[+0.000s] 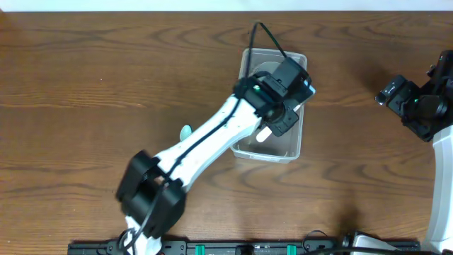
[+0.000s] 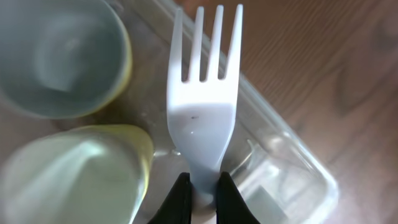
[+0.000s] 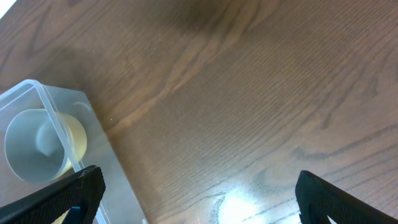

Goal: Pack container
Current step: 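Carry the white fork into the container and release it, then grasp the mint-green spoon with the left gripper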

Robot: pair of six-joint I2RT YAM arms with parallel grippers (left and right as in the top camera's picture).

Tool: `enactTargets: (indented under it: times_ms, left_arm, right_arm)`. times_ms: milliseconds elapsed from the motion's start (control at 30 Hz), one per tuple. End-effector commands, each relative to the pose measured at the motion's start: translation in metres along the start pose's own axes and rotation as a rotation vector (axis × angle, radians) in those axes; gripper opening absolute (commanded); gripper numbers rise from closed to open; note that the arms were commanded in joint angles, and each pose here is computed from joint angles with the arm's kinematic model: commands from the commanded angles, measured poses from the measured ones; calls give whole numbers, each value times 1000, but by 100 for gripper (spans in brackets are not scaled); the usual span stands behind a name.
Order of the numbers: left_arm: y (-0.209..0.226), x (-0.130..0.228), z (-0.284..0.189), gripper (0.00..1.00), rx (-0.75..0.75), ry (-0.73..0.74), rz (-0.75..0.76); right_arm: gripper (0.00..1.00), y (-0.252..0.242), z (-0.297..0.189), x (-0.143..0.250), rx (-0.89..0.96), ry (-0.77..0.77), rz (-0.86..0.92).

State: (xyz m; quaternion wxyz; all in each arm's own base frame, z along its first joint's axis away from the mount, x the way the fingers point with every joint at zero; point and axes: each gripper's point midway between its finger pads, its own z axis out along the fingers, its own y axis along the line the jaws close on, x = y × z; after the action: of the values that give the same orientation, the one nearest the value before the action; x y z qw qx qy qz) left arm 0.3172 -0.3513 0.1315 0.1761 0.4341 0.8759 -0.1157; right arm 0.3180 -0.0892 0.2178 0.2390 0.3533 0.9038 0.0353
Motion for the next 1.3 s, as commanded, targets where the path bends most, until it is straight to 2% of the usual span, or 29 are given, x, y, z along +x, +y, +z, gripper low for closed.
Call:
enactTargets:
  times_ms: [0,67,133,167,200,300,400,500,600,733,833,1033,1133,1267]
  left_arm:
    - [-1,9,19,9,1,47,43]
    - [-1,11,22,32,1,55,41]
    - [-2,4,9,50,-1,30,43]
    - [-3,-1,-3,65,-4,11,45]
    - [-3,-7,-16,69,-6,-10,40]
    - [-4,-23,-78,71,-18,-89,22]
    - [5,-17,-139,71,-68,-140,2]
    - [33,15,-182,71,-187,-114,-103]
    - [63,64,-203,71,-265,-9,-278]
    - [100,122,-186,71,-300,162,-502]
    - [126,163,-145,71,-299,250,-639]
    - [136,224,-53,74,-211,307,-756]
    - [133,257,-22,74,-205,352,-781]
    - [130,279,1,74,-203,369,-795]
  right_arm:
    - [99,-2,-2,-1,2,-8,15]
    - [99,-1,-2,-1,1,-8,15]
    - [99,-1,-2,-1,1,-8,15]
    - [99,-2,-2,-1,2,-8,15]
    - [99,-2,-2,-1,2,-8,15]
    - [99,-2,-2,-1,2,-8,15]
    - [99,-2,-2,-1,2,-8,15]
    - [99,-2,-2,-1,2,-8,15]
    - [99,-2,-2,-1,2,-8,15]
    - [99,-2,-2,-1,2,-8,15]
    - [99,-2,-2,-1,2,-8,14]
    - [99,-2,-2,-1,2,-8,15]
    - [99,-2,-2,-1,2,-8,15]
    - [99,-1,-2,-1,1,-8,15]
